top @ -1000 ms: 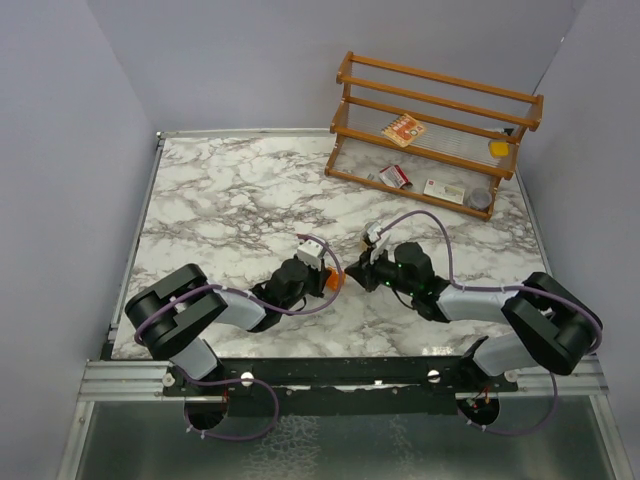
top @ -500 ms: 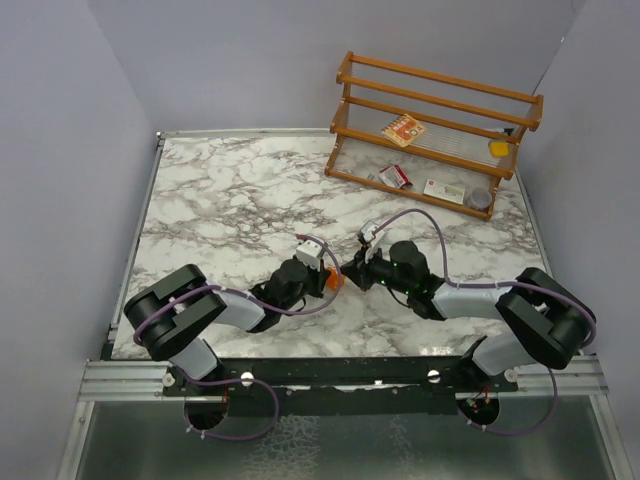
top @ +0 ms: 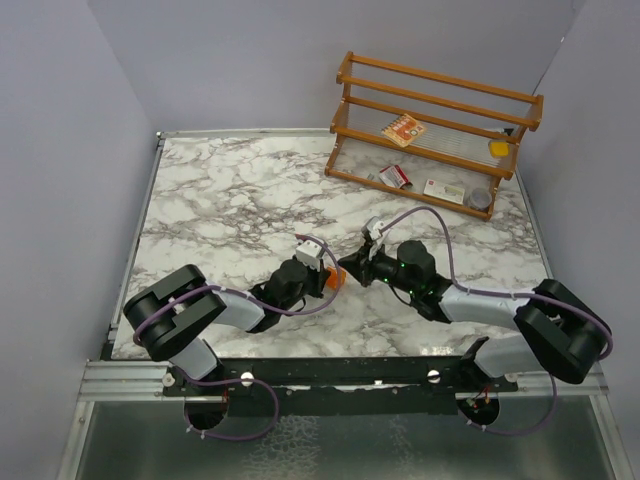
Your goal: Sort the pills into containers
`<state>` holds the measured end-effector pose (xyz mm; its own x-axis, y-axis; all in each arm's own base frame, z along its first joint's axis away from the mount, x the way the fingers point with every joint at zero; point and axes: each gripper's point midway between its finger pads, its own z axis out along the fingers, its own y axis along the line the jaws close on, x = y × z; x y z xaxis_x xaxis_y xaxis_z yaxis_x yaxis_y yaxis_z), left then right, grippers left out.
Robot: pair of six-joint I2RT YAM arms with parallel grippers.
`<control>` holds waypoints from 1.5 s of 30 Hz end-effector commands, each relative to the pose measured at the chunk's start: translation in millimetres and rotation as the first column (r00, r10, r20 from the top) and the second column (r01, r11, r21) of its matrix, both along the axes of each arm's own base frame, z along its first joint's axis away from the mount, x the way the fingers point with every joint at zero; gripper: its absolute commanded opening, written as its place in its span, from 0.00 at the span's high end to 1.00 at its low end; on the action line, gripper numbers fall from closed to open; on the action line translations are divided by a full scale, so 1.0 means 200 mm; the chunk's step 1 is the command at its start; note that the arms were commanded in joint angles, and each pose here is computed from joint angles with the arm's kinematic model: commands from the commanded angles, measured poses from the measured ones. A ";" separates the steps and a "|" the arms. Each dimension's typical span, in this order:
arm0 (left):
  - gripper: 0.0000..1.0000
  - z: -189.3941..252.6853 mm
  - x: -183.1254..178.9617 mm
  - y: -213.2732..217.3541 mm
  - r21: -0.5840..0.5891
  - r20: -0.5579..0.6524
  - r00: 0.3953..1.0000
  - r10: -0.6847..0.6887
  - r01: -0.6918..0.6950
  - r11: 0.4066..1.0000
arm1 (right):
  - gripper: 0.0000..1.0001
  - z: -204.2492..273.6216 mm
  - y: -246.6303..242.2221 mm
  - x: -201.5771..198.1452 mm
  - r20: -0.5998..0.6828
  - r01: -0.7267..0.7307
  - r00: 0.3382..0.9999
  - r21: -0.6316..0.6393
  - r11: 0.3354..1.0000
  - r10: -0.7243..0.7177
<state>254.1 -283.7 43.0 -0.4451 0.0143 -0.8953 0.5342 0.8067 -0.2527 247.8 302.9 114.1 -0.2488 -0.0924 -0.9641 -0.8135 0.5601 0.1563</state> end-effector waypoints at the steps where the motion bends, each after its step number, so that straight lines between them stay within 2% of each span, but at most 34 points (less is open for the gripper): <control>1: 1.00 -0.06 -0.01 0.03 0.034 -0.035 0.999 0.008 -0.007 0.999 | 0.99 0.09 -0.03 0.03 0.067 0.048 0.997 0.008 0.999 -0.049; 8: 1.00 -0.05 -0.02 0.03 0.030 -0.034 0.999 0.008 -0.007 1.000 | 0.99 -0.03 -0.07 0.10 0.030 0.127 0.992 -0.066 0.990 -0.125; 16: 1.00 -0.06 -0.03 0.06 0.034 -0.036 0.999 0.020 -0.019 0.999 | 0.99 -0.10 -0.05 0.12 0.005 0.129 0.992 -0.085 0.988 -0.129; 45: 1.00 -0.09 -0.01 0.06 0.045 -0.052 0.998 0.043 -0.041 0.998 | 0.99 -0.17 0.04 -0.02 -0.080 -0.015 0.997 -0.049 0.999 0.011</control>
<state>254.0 -283.0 43.0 -0.4522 0.0017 -0.8919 0.5238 0.8099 -0.2641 251.5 299.6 76.3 -0.3241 -0.1619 -0.9321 -0.7800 0.6032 0.1665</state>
